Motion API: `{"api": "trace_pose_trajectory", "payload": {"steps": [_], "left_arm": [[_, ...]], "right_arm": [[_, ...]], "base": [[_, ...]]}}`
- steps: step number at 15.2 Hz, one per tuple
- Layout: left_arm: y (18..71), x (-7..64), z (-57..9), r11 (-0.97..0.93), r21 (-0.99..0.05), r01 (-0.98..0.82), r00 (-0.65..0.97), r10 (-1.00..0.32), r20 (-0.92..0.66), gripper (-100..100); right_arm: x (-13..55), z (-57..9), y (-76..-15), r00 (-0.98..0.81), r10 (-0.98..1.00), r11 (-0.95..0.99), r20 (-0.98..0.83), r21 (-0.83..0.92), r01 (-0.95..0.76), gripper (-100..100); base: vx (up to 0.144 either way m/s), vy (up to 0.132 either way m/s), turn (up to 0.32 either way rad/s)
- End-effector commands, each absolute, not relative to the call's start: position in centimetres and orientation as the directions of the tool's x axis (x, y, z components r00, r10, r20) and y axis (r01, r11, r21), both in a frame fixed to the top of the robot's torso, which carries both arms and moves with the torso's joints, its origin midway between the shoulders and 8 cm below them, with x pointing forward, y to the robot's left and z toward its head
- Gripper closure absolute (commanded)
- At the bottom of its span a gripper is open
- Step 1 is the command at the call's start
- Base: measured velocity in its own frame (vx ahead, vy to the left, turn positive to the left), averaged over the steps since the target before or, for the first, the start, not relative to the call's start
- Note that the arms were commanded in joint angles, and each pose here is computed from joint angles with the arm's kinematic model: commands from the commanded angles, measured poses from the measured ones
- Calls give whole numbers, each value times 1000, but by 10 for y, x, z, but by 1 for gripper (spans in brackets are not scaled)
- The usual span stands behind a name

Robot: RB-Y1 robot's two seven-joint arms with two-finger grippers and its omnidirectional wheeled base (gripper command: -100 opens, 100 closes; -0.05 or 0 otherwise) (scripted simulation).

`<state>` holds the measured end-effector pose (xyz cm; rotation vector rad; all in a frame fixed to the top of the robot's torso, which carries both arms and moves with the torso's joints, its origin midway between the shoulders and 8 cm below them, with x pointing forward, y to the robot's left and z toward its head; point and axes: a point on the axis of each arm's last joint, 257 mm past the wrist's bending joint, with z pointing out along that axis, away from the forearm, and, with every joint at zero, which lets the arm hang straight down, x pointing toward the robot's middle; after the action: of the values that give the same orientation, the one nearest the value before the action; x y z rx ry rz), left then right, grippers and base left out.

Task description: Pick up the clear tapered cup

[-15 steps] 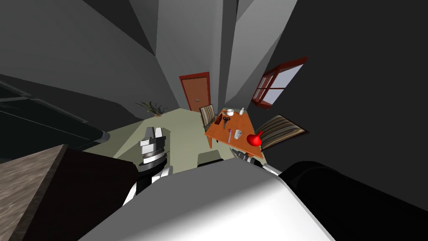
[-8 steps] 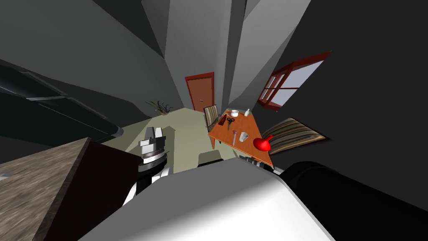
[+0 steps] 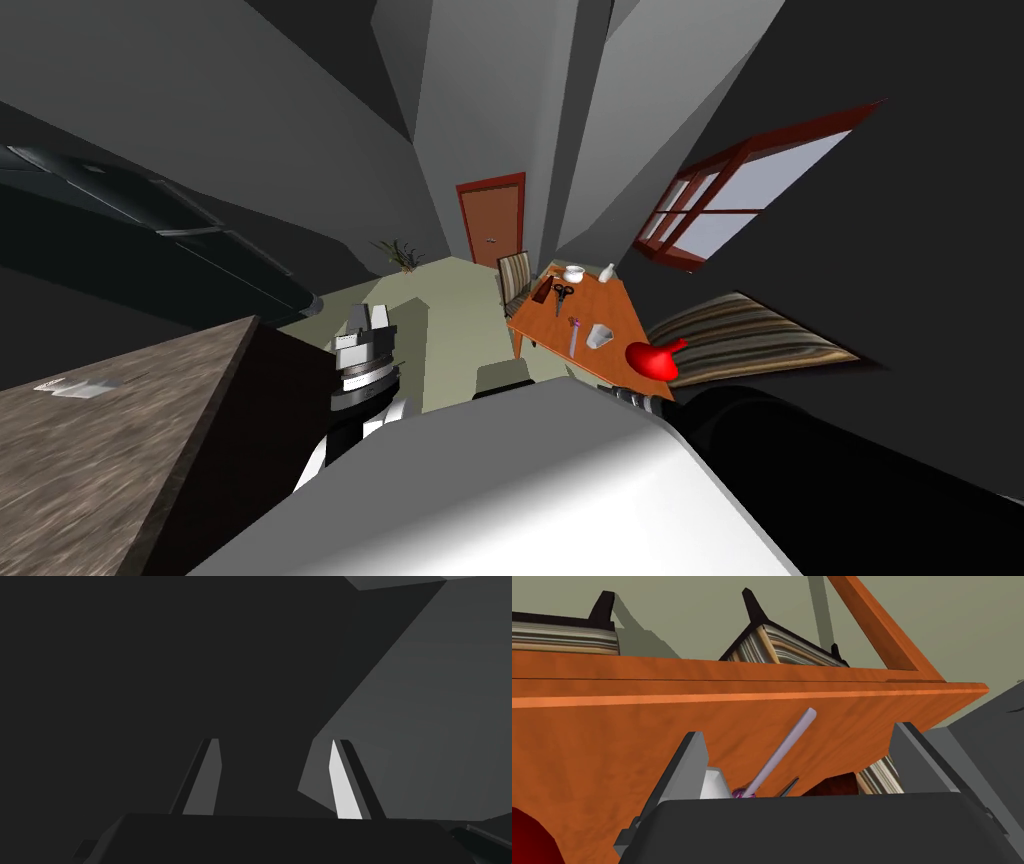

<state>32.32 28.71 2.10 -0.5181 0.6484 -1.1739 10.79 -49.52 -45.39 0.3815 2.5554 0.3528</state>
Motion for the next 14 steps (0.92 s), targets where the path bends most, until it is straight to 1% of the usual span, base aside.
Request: {"api": "trace_pose_trajectory", "payload": {"steps": [1,2,3,4,5,7,8,9,10,11,12,13,14], "left_arm": [[287,323,21,309,-677,668,245,-950,-192,0],[287,323,21,309,-677,668,245,-950,-192,0],[287,323,21,309,-677,668,245,-950,-192,0],[287,323,21,309,-677,668,245,-950,-192,0],[287,323,21,309,-677,668,245,-950,-192,0],[287,323,21,309,-677,668,245,-950,-192,0],[287,323,21,309,-677,668,245,-950,-192,0],[287,323,21,309,-677,668,245,-950,-192,0],[287,323,21,309,-677,668,245,-950,-192,0],[287,323,21,309,-677,668,245,-950,-192,0],[287,323,21,309,-677,668,245,-950,-192,0],[287,323,21,309,-677,668,245,-950,-192,0],[287,323,21,309,-677,668,245,-950,-192,0]], "right_arm": [[94,-450,-524,-847,294,947,-443,254,196,-100],[94,-450,-525,-848,292,948,-443,252,195,-100],[77,-447,-550,-868,265,961,-419,193,200,-100],[78,-444,-554,-871,255,964,-419,184,194,-100],[62,-441,-577,-888,236,971,-395,133,199,-100],[64,-437,-583,-892,221,975,-394,119,189,-100],[50,-432,-605,-907,201,979,-370,68,190,-100],[52,-428,-609,-910,190,982,-369,58,182,-100],[39,-420,-631,-923,169,984,-345,8,177,-100],[41,-418,-634,-925,162,985,-344,2,172,-100],[31,-407,-656,-938,138,986,-320,-49,161,-100],[31,-407,-656,-938,138,986,-320,-49,161,-100],[23,-397,-675,-948,116,984,-296,-94,150,-100]], "base": [[99,57,167],[71,38,61],[81,42,108],[79,39,147],[98,52,199],[83,36,84],[75,24,108],[80,23,142],[97,27,166],[98,26,132],[94,34,170],[92,39,151],[106,27,145]]}}
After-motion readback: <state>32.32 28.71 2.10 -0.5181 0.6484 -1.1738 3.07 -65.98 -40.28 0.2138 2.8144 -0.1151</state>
